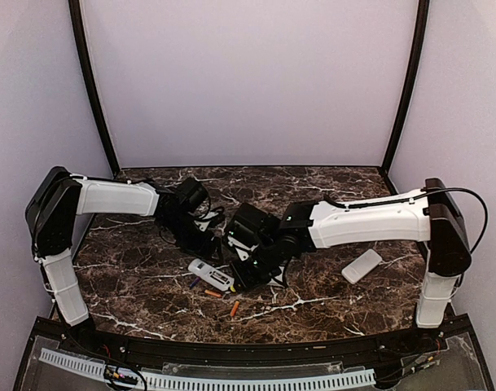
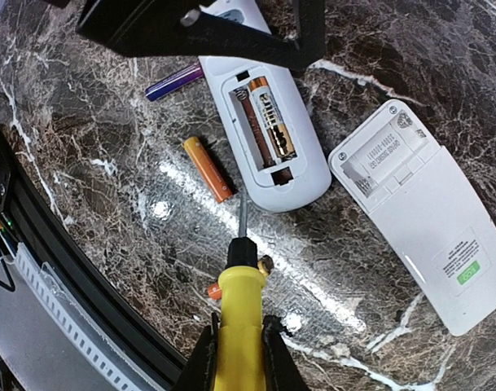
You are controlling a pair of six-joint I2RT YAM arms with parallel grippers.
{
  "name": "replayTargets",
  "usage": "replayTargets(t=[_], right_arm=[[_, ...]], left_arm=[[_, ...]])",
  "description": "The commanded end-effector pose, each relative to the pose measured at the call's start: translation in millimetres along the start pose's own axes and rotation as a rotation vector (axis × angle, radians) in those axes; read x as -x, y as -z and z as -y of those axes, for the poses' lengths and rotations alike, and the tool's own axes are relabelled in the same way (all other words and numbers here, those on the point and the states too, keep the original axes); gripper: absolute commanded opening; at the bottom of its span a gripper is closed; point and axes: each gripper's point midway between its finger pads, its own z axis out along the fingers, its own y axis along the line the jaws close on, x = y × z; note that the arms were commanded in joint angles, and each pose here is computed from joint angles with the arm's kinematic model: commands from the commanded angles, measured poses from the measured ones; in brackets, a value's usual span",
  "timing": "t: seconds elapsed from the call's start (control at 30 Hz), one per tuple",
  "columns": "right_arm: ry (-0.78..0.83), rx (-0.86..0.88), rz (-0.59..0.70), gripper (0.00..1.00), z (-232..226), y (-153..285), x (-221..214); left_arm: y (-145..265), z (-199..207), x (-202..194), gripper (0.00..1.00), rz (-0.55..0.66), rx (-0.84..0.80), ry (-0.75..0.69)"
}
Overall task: Unload the batteries from the remote control
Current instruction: Remove the battery from the remote control without the battery cover.
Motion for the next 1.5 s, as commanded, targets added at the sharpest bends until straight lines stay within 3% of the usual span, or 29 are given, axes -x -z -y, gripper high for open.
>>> replayTargets(t=[0.0,0.3,0.87,1.03,1.17,1.47], right_arm=[[-0.044,-0.169,0.000,0.00,28.6,-3.5,-1.8],[-0.111,-0.242,0.042,0.00,52.3,0.3,10.3],[-0.176,-0.125,0.189,0.00,62.6,-0.1,70.6],[-0.166,-0.155,0.187,0.00,69.1,13.8,62.3],[-0.150,-0.100,0.178,0.00,60.7,28.5,47.9],[-0.103,-0.001,0.107,0.00,22.7,13.6,26.4]], left_arm=[[1.4,2.9,1.6,0.68,-0.005,-0.008,0.001],[3.0,-2.0,-1.0,0.68,-0.006,0.022,0.008],[12.7,-7.3,-2.8,0.68,0.017,0.067,0.002],[26.6,-18.7,3.0,0.69,0.067,0.130,0.004],[40.4,-20.6,9.1,0.70,0.113,0.091,0.042],[32.6,-22.2,-7.2,0.70,0.058,0.002,0.120]])
